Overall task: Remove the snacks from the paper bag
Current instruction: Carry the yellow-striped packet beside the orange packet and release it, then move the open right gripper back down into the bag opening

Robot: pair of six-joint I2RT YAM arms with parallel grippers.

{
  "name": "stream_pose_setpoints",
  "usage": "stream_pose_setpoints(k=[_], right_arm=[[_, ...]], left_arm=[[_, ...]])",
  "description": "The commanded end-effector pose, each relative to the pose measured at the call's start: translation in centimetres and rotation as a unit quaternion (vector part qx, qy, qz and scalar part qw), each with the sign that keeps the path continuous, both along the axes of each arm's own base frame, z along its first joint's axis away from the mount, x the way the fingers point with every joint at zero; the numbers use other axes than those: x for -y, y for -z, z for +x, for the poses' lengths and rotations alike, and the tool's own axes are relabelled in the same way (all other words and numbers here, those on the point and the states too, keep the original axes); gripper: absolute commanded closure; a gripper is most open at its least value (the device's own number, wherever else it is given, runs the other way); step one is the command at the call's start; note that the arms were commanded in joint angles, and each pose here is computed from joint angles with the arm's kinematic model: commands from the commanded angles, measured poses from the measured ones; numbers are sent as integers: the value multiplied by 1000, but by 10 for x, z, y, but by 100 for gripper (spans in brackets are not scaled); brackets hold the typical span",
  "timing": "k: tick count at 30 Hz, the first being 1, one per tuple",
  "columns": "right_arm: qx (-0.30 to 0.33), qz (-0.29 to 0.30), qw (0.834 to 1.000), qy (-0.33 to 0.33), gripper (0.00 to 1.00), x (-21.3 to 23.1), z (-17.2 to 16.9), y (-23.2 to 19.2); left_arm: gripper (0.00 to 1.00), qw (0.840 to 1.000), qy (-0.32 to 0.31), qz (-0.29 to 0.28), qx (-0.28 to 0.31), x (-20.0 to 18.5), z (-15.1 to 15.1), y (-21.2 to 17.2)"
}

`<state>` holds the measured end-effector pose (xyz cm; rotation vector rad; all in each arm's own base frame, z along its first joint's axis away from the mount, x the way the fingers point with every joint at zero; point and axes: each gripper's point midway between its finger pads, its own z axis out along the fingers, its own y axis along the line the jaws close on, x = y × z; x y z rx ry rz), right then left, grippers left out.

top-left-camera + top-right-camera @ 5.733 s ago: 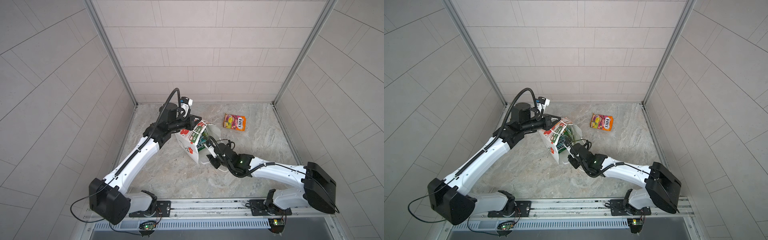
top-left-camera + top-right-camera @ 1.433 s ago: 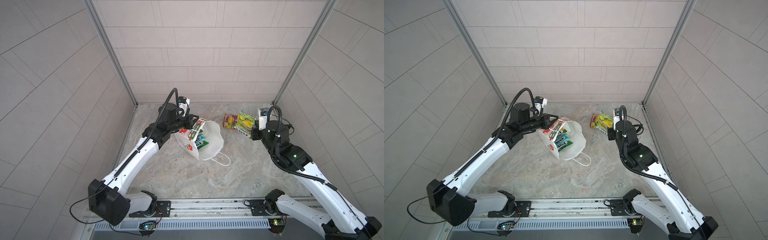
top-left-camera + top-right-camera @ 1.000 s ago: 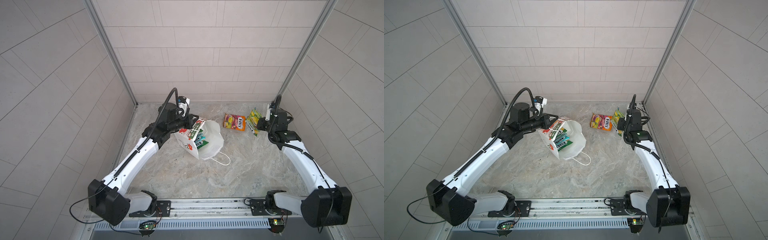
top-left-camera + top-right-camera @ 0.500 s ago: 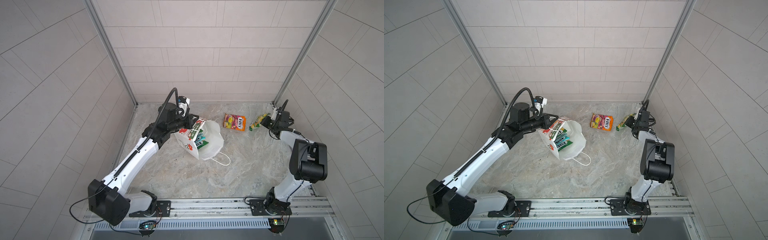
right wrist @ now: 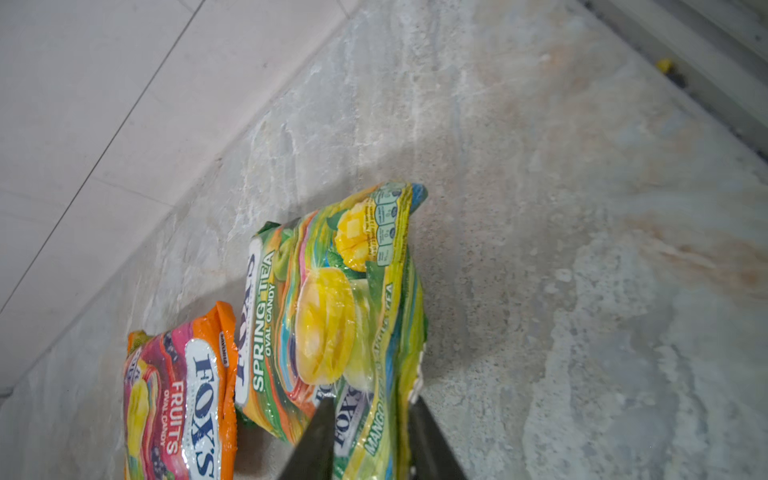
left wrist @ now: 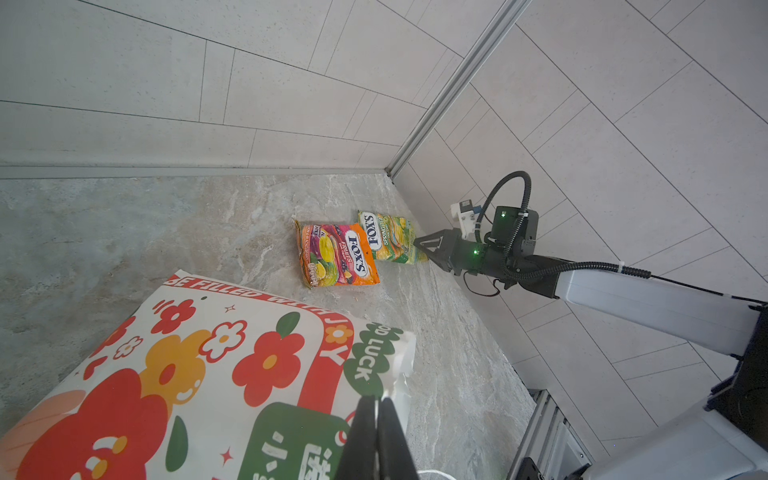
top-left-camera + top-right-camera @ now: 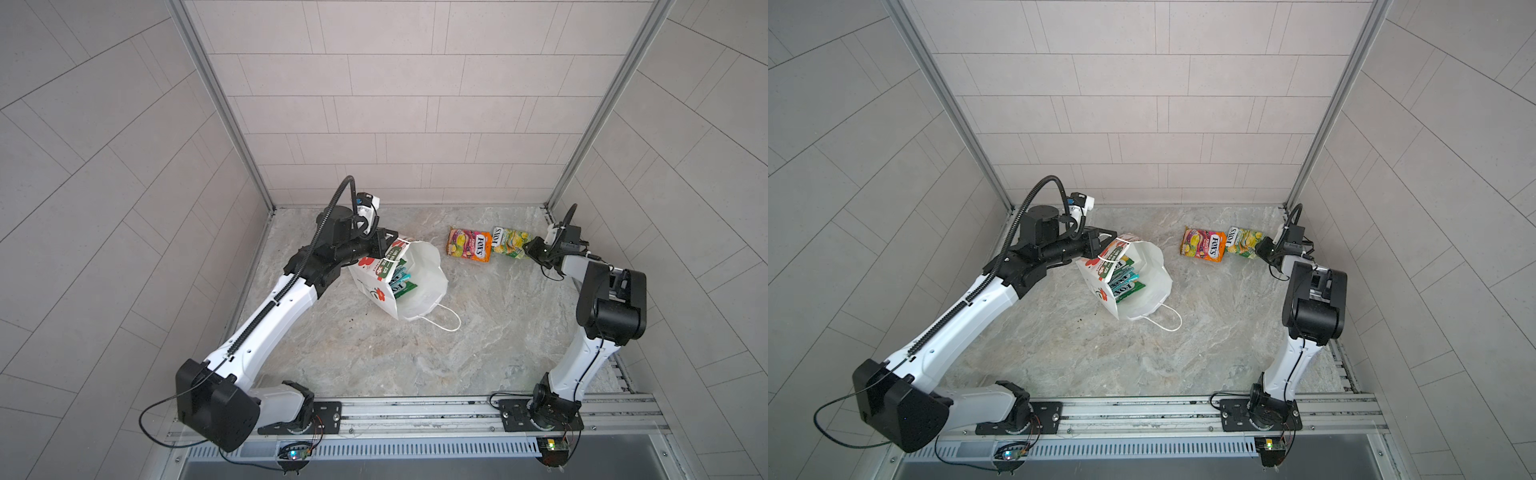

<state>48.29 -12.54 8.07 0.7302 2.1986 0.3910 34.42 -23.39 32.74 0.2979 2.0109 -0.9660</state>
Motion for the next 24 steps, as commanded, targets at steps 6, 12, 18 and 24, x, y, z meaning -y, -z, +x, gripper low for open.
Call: stream_pose_setpoints(k=[6, 12, 18, 24], right_arm=[[1, -75, 997, 22, 52, 4, -34, -46], [33, -76, 997, -9, 51, -30, -70, -75], [84, -65, 989, -105, 51, -104, -107, -107], [126, -70, 974, -172, 50, -165, -150, -137]], left_arm=[[100, 1000, 9, -9, 22, 1, -2, -12], [100, 1000, 12, -9, 19, 3, -2, -10], [100, 1000, 13, -11, 15, 4, -1, -9], [100, 1000, 11, -10, 19, 2, -2, -11]])
